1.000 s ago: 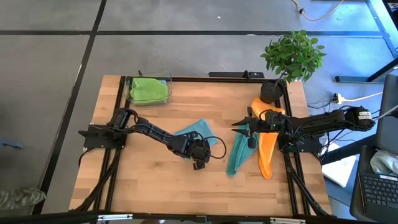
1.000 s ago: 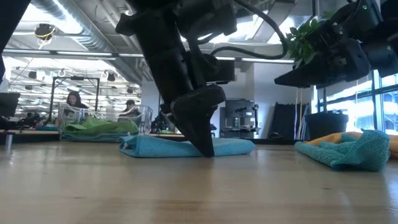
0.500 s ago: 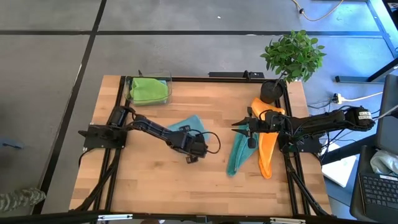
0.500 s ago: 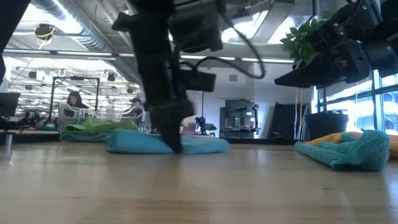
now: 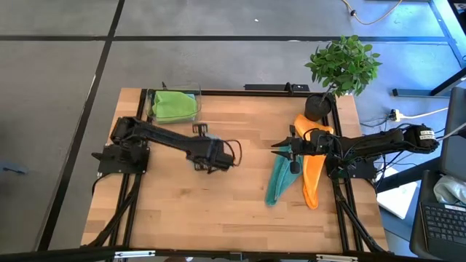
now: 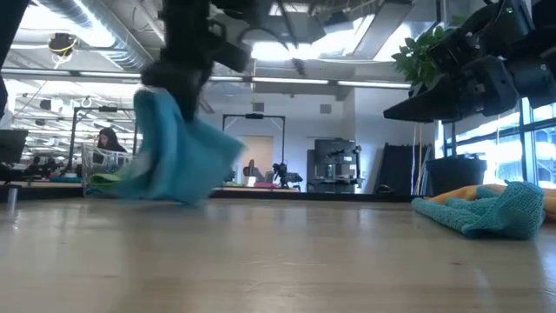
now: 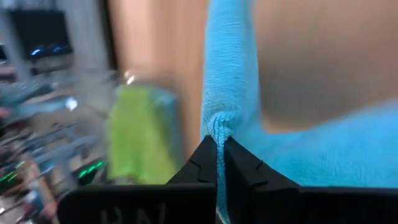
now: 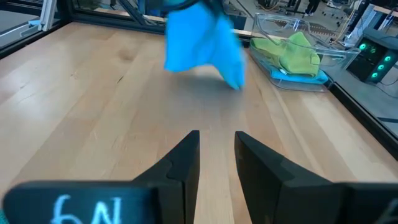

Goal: Fold microfiber towels
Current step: Stack the light blue microfiber cloth on top of the green microfiber cloth in the transparent bin

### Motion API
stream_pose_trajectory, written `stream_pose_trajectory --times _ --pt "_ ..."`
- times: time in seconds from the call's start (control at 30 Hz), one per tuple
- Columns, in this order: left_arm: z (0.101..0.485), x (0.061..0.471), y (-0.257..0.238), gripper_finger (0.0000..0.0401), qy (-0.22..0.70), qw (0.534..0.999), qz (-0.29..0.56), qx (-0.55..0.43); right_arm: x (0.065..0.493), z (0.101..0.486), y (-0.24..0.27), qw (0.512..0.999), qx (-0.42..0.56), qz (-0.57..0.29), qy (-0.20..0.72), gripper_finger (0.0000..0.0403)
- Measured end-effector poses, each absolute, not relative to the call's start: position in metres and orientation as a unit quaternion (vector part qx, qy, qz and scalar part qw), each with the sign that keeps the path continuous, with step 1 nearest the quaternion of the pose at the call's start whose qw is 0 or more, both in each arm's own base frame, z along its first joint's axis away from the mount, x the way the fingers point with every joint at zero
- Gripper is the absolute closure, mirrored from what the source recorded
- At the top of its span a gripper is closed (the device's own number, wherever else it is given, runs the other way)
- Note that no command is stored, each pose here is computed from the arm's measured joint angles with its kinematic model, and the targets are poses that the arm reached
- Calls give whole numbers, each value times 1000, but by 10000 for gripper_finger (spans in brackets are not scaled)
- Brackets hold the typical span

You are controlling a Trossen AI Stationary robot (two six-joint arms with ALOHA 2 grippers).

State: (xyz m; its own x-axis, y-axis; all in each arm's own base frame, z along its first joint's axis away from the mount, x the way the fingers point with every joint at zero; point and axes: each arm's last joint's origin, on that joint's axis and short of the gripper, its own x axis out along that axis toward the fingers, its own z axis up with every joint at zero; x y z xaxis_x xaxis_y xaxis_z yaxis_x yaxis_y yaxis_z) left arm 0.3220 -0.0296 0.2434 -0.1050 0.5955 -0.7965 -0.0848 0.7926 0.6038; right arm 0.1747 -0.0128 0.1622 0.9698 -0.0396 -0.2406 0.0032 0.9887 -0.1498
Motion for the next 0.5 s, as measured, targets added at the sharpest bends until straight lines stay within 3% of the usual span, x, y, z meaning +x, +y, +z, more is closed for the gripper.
stream_pose_trajectory --times 0.13,0.5 --pt "271 302 -15 401 695 627 289 203 175 162 -13 989 -74 -11 124 300" --pt "323 263 42 401 642 641 378 186 175 162 -13 989 -74 -11 126 300"
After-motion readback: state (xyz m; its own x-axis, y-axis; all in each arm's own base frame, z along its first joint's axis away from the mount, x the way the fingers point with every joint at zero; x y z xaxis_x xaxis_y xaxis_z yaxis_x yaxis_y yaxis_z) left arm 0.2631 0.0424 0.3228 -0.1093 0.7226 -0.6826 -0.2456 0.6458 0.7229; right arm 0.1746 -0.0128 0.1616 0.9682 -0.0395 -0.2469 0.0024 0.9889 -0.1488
